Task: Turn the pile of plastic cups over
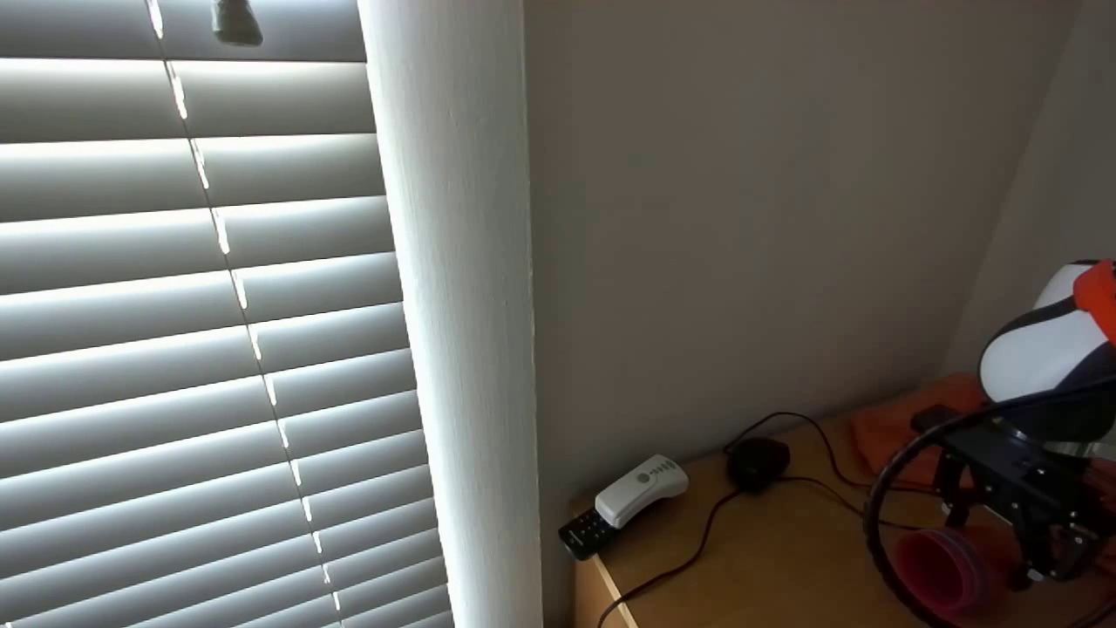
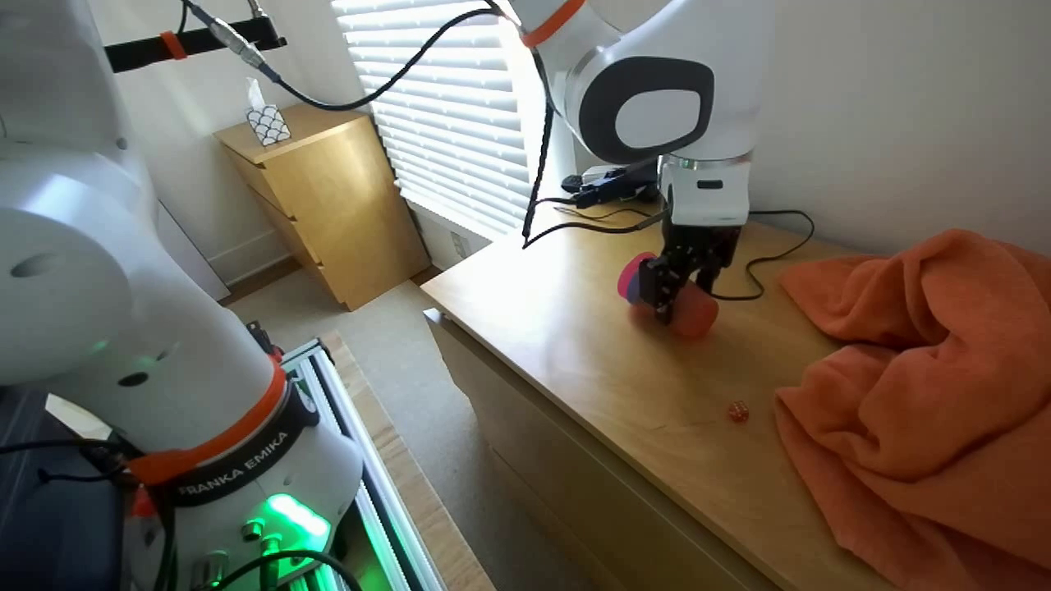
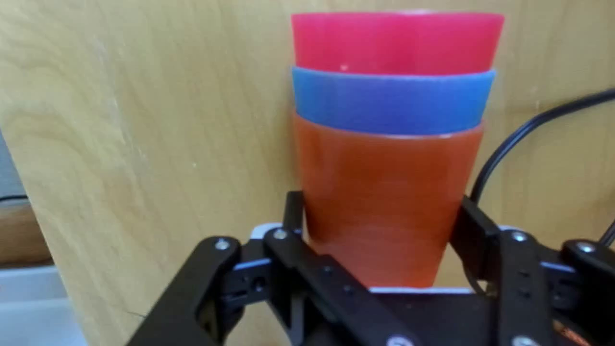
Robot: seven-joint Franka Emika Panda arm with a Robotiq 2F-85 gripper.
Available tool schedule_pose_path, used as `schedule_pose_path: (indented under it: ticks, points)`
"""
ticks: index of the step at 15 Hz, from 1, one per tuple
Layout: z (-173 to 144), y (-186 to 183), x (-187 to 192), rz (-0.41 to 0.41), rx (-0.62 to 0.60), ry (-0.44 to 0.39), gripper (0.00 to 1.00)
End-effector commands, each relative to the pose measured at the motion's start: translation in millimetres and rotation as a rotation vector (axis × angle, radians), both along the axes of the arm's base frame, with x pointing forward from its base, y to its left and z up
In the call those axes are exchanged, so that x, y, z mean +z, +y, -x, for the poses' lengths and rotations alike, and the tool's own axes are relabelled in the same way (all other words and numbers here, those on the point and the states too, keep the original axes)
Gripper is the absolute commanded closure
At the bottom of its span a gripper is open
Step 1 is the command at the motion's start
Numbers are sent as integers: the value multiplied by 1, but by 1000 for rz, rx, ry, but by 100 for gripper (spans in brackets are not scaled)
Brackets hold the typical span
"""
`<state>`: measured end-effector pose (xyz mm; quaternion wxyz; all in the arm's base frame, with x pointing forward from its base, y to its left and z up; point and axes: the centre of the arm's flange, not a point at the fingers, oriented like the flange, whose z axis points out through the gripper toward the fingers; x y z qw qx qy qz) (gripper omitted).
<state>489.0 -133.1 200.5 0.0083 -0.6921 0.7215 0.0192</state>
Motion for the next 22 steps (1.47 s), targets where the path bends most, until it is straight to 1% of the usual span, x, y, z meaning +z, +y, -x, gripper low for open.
schedule_pose_path:
  ticks: [1,2,6,12,13,14,15,17,19,20,22]
  points:
    - [20,26,22,129,103,-12,51]
    - [20,29,28,163,123,-22,51]
    - [28,42,45,253,188,-79,51]
    - [36,56,60,484,288,-126,51]
    - [36,59,62,499,300,-136,51]
    - [36,62,64,448,324,-149,51]
    - [15,51,58,465,311,-134,26]
    - [19,60,59,454,327,-139,26]
    - [20,62,60,451,329,-143,26]
    - [20,61,61,451,327,-143,51]
    - [23,73,62,504,326,-148,51]
